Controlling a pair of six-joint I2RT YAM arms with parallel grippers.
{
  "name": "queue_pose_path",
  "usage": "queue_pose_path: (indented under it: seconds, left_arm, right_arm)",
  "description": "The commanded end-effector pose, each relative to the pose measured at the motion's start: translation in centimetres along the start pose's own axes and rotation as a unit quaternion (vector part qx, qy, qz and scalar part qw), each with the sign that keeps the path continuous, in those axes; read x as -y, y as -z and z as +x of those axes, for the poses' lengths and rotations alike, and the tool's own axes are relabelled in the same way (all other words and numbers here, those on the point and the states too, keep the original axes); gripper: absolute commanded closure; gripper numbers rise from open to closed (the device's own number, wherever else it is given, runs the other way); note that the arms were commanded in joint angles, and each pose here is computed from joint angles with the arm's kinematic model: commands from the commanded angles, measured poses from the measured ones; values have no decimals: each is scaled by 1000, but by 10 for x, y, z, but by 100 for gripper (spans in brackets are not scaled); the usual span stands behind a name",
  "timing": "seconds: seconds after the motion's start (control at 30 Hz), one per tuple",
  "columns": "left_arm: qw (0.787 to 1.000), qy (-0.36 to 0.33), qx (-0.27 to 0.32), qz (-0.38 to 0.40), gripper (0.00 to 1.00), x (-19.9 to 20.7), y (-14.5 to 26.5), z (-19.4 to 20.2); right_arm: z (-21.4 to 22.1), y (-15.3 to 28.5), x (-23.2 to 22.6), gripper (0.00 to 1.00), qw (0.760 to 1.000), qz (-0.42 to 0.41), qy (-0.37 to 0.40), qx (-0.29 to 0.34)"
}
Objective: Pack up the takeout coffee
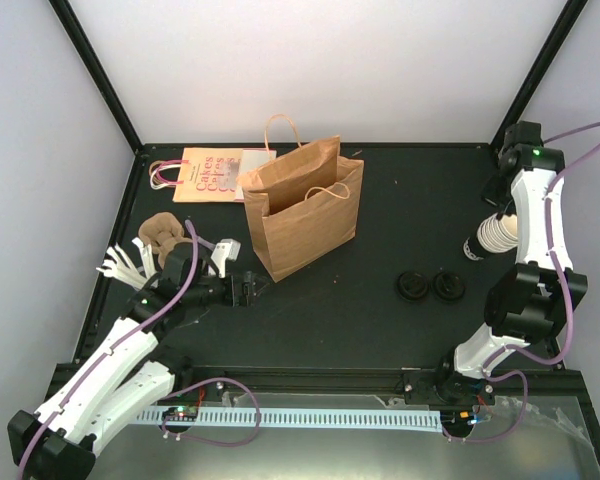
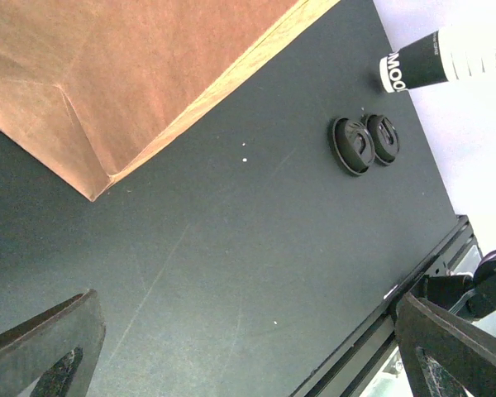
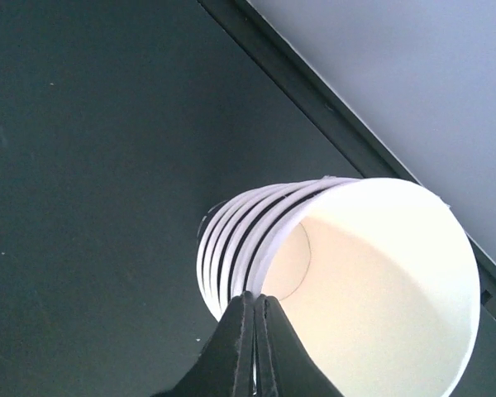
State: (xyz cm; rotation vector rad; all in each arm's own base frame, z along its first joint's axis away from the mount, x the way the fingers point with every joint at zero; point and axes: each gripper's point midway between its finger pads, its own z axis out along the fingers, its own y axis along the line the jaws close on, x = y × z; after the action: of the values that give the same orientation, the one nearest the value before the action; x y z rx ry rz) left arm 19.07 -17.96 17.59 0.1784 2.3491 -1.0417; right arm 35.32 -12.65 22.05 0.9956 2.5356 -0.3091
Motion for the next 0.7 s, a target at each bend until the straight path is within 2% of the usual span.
queue_pose_path:
  seconds: [0.0, 0.3, 0.5, 0.57, 0.67]
  left_arm:
    - [1000, -18, 20, 4, 1, 11, 9, -12]
    - [1000, -17, 22, 9, 1, 13, 10, -12]
    - [1000, -16, 21, 15, 1, 13, 9, -11]
    - [1000, -15, 20, 14, 1, 13, 8, -11]
    - [1000, -17, 19, 15, 1, 13, 8, -11]
  right_arm:
    - [-9, 21, 1, 99, 1000, 10, 3, 27]
    - [-6, 30, 1, 99, 994, 87, 41, 44]
    - [2, 22, 1, 99, 981, 170, 85, 45]
    - [6, 17, -6, 99, 984, 152, 89, 37]
    - [17, 15, -36, 99, 994, 48, 94, 25]
